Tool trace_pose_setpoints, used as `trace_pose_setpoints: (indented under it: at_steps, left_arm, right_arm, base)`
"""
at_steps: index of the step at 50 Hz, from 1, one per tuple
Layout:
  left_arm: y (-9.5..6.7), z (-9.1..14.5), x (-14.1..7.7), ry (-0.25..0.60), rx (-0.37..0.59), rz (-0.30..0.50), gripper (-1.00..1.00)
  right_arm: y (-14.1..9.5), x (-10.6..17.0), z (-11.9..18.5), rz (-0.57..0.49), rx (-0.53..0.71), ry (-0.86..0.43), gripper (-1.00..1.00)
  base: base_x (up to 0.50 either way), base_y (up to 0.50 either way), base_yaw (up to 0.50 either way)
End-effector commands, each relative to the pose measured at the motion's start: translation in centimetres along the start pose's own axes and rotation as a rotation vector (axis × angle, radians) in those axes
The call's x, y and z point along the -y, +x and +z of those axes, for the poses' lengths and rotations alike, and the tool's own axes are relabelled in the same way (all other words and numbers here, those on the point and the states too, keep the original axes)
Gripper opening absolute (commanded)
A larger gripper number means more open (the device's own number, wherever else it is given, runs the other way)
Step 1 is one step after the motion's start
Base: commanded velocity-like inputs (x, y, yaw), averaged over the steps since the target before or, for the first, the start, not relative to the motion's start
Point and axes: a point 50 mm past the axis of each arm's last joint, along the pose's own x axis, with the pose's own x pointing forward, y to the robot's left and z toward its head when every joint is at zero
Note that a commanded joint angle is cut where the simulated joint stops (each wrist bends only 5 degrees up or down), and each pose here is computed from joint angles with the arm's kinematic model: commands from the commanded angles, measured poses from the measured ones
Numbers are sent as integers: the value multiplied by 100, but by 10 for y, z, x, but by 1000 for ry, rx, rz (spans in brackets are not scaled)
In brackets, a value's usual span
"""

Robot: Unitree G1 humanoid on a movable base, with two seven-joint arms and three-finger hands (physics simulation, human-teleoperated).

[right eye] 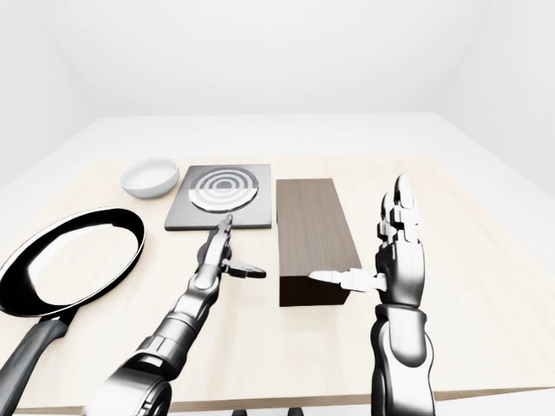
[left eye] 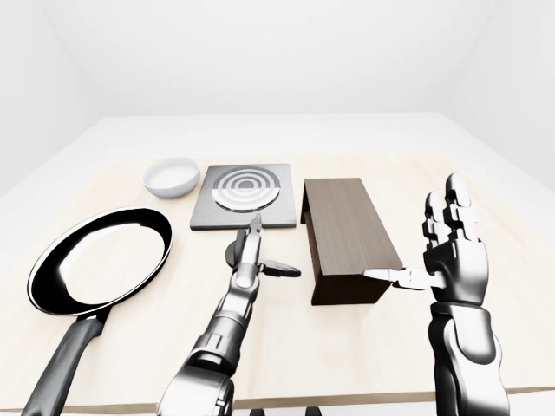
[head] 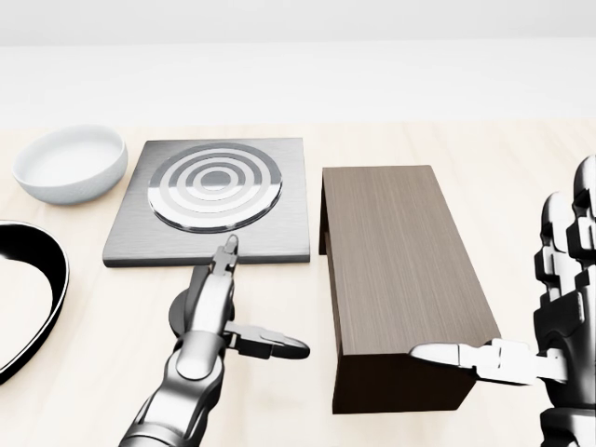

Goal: Turn on the stove.

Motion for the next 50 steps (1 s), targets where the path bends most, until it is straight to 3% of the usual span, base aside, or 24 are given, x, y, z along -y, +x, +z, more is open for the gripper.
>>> trace_pose_setpoints:
  at_steps: [1,3,9,21,27,39,50]
  left_arm:
    - [-15,16,-1,-34,78,-17,100]
    - [-18,21,-1,-39,89,-20,100]
    - [-40,62,-3,-62,303,-33,100]
    - [-63,91,-5,-85,465,-57,100]
    - [-87,115,-14,-84,612,-68,100]
    - [-111,125,-28,-60,712,-65,100]
    - [-145,140,-33,-49,844,-78,100]
  right_arm:
    - [0,-3,-6,9,-26,9,100]
    - [0,-3,-5,10,-22,9,100]
    - [0,-3,-7,11,-31,9,100]
    - [1,-3,-6,13,-25,10,100]
    - [1,-4,-7,14,-28,9,100]
    - [1,-7,-6,21,-24,6,100]
    - [1,-8,-7,28,-28,7,100]
  base:
    - [0,0,0]
    - [0,0,0]
    - [0,0,0]
    - [0,0,0]
    - [0,0,0]
    - [0,0,0]
    - [0,0,0]
